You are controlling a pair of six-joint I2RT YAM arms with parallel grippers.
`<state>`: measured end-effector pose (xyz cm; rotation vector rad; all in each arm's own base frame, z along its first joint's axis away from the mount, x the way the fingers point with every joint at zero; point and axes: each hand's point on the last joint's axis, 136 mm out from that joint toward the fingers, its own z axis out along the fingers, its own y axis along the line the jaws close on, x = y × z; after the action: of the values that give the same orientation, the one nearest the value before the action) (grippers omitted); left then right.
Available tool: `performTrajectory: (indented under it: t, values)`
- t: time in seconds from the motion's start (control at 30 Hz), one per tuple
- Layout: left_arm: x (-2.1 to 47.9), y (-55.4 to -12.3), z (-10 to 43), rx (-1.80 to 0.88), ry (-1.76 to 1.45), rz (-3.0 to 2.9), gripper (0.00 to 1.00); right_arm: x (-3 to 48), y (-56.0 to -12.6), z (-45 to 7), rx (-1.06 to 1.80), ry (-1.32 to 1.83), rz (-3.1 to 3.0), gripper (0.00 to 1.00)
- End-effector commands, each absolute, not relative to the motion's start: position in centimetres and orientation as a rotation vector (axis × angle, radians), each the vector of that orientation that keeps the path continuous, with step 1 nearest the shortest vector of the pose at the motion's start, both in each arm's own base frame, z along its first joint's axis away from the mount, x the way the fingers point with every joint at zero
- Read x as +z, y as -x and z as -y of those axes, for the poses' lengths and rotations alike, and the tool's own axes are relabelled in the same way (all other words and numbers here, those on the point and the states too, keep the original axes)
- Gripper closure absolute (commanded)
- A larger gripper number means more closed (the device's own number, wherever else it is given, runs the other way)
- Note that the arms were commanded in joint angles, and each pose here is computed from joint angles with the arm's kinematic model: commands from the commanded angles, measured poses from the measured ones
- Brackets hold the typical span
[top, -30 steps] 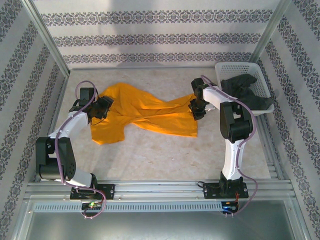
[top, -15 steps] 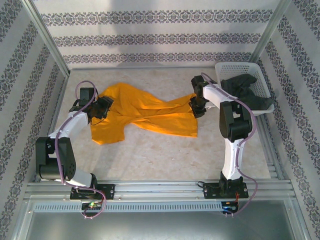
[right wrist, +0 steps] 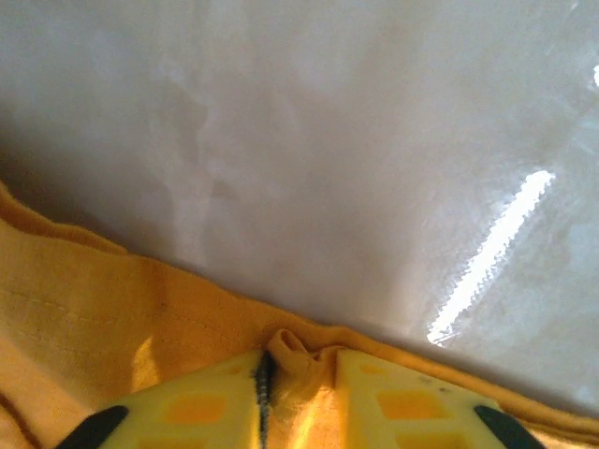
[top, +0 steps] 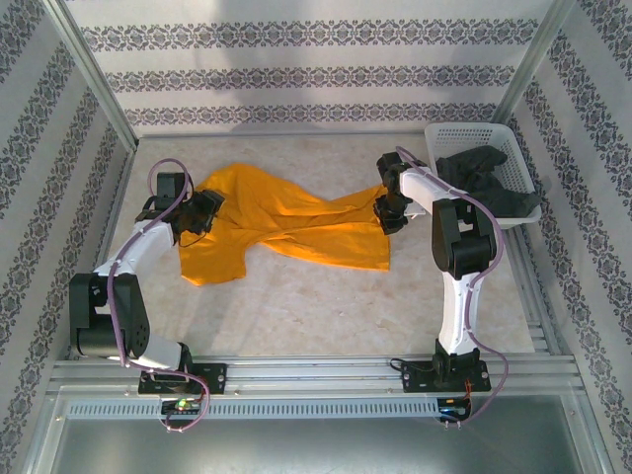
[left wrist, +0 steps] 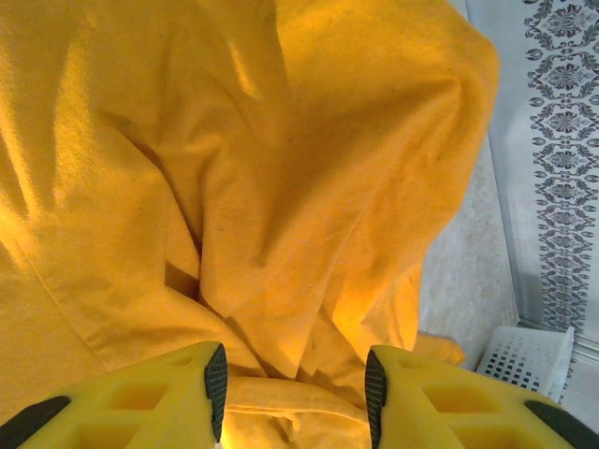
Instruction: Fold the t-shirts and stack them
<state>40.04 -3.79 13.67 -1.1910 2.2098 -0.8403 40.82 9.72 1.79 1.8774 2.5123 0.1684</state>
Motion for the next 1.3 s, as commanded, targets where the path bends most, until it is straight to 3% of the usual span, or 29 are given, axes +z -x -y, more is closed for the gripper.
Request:
performTrajectory:
  t: [0.0, 0.27, 0.73, 1.0, 1.27]
  values:
    - [14.3, -39.7, 4.3, -0.855, 1.148, -2.212, 0.56, 1.8, -40.2, -8.8, 0.107, -1.890, -2.505, 0.82]
    - [13.6, -39.4, 4.4, -0.843, 1.128, -2.239, 0.57, 5.4, -40.1, -8.8, 0.140, -1.786, -2.482, 1.00]
    - [12.1, -37.7, 4.1, -0.791, 1.132, -2.299, 0.57, 10.3, -37.2, -7.7, 0.232, -1.552, -2.518, 1.00]
    - [11.5, -36.9, 4.1, -0.784, 1.143, -2.324, 0.56, 8.5, -33.9, -7.3, 0.220, -1.459, -2.629, 1.00]
    - [11.8, -36.8, 4.2, -0.784, 1.137, -2.327, 0.56, 6.4, -28.9, -9.0, 0.253, -1.456, -2.721, 0.87]
